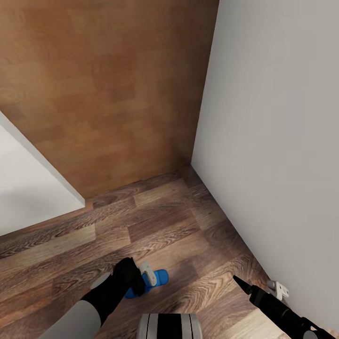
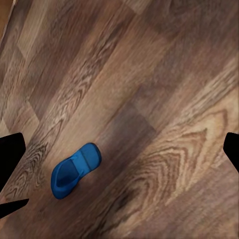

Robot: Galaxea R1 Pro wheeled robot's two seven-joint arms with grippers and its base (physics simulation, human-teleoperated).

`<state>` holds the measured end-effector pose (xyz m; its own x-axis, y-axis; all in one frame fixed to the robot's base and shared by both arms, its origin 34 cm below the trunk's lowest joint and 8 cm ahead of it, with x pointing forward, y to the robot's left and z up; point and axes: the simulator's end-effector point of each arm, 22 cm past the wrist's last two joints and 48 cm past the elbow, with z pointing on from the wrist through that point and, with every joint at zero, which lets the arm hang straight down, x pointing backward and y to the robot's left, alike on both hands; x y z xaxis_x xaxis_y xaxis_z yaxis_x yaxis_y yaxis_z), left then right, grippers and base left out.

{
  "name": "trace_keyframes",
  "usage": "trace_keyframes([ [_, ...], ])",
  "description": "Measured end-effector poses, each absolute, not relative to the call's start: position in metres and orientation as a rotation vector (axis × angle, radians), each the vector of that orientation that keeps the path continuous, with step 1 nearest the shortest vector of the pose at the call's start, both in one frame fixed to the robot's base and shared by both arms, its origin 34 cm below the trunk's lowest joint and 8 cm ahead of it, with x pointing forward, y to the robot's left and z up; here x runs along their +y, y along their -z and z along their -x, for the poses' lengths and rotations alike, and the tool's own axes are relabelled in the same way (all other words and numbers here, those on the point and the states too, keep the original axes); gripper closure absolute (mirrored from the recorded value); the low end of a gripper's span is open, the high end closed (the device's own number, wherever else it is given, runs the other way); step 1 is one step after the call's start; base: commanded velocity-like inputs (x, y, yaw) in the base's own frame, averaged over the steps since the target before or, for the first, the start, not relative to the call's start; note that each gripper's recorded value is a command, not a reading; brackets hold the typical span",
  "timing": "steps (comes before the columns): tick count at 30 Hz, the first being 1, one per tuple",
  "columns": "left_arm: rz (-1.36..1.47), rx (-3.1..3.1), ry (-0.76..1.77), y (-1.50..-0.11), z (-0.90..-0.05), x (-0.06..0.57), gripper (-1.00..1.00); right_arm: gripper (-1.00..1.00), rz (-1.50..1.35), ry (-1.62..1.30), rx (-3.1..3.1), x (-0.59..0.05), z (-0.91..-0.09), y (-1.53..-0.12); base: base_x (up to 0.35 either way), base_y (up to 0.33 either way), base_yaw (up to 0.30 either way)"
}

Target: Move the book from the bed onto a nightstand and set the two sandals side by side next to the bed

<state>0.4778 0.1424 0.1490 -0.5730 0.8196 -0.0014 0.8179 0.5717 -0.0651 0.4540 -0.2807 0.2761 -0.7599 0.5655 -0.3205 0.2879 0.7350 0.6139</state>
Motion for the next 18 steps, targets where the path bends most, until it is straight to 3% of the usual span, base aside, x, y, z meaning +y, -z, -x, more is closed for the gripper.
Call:
trace_keyframes([
  [9,1.491,-2.886,0.151,-0.161,-0.527,0.148,-1.0,-1.0,-0.647,-0.75,2.439,-0.281,-0.454,-0.276,0.0,0.0,0.0],
  [18,1.494,-2.899,0.164,-0.163,-0.53,0.145,-1.0,-1.0,-0.646,-0.751,2.439,-0.281,-0.454,-0.276,0.0,0.0,0.0],
])
